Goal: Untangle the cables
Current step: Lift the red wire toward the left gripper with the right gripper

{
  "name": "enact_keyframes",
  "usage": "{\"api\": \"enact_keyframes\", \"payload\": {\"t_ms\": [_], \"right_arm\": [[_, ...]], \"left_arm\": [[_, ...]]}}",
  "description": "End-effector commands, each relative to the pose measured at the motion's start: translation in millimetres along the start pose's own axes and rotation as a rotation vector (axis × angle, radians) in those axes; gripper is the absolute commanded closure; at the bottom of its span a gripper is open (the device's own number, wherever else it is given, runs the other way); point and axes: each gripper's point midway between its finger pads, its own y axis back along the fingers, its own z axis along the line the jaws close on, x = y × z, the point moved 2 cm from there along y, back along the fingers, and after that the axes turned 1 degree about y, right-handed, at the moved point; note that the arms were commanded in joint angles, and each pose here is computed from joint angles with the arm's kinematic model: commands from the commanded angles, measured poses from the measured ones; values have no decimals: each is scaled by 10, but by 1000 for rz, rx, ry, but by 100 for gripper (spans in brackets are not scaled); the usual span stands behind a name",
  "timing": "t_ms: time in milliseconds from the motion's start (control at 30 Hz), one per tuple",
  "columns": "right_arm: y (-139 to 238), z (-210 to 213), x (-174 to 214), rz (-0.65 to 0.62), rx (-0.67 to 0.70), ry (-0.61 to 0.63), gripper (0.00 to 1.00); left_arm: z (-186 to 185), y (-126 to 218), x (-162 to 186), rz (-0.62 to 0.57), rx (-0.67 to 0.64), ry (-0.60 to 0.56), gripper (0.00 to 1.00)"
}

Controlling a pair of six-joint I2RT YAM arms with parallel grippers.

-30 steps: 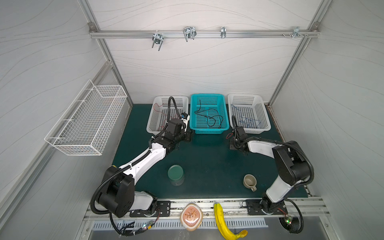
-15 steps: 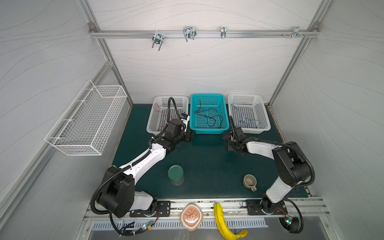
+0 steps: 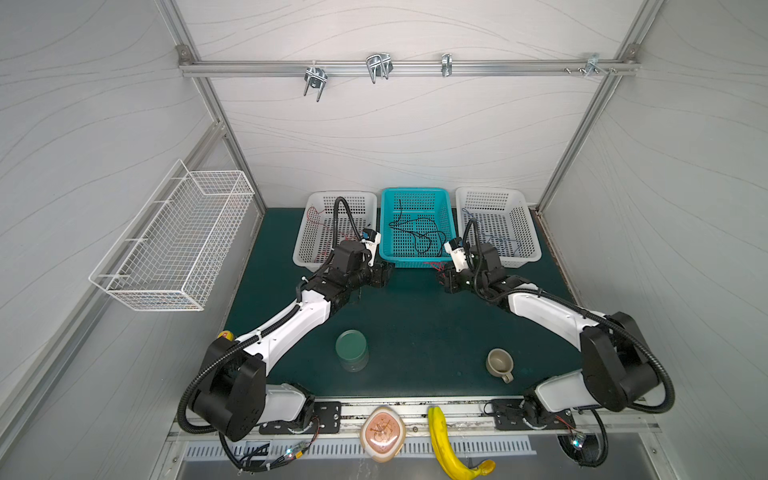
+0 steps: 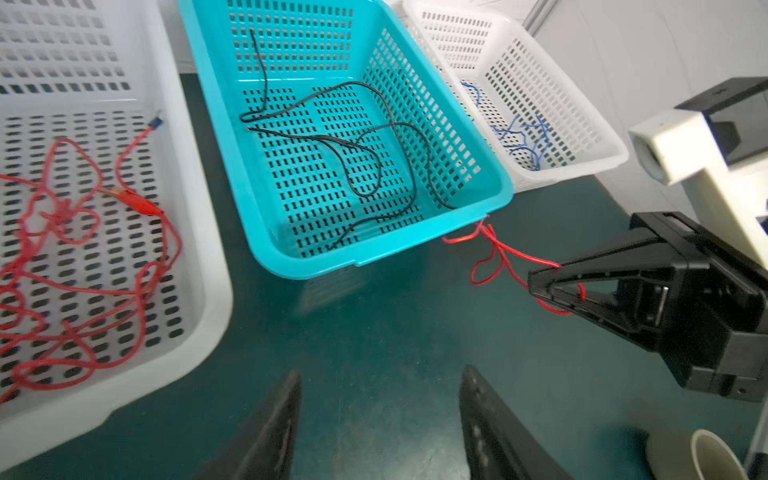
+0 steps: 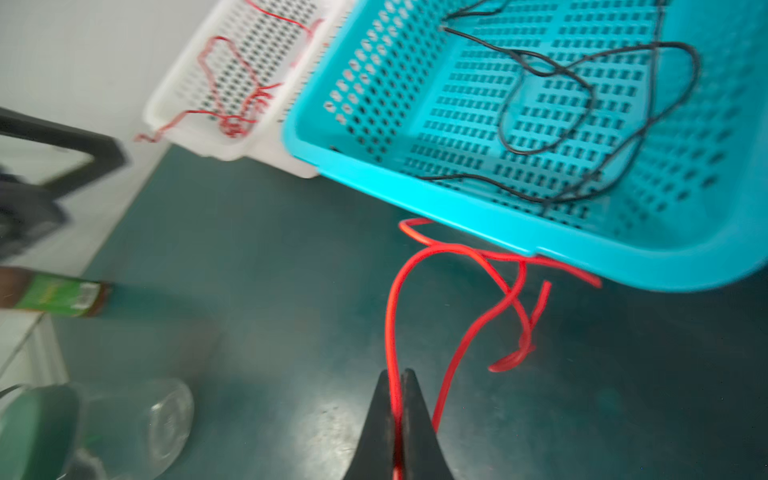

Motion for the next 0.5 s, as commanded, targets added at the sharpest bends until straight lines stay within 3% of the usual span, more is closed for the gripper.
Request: {"api": "enact_keyframes", "payload": {"t_ms": [0, 233, 467], "right_arm": [[125, 317, -238, -76, -128, 73, 100], [237, 504, -289, -97, -177, 106, 100], [412, 634, -295, -115, -206, 143, 100]], "left_arm": [[-366, 17, -121, -65, 137, -21, 38], [-708, -117, -10, -51, 118, -227, 36], [-676, -141, -23, -87, 64, -275, 35]]}}
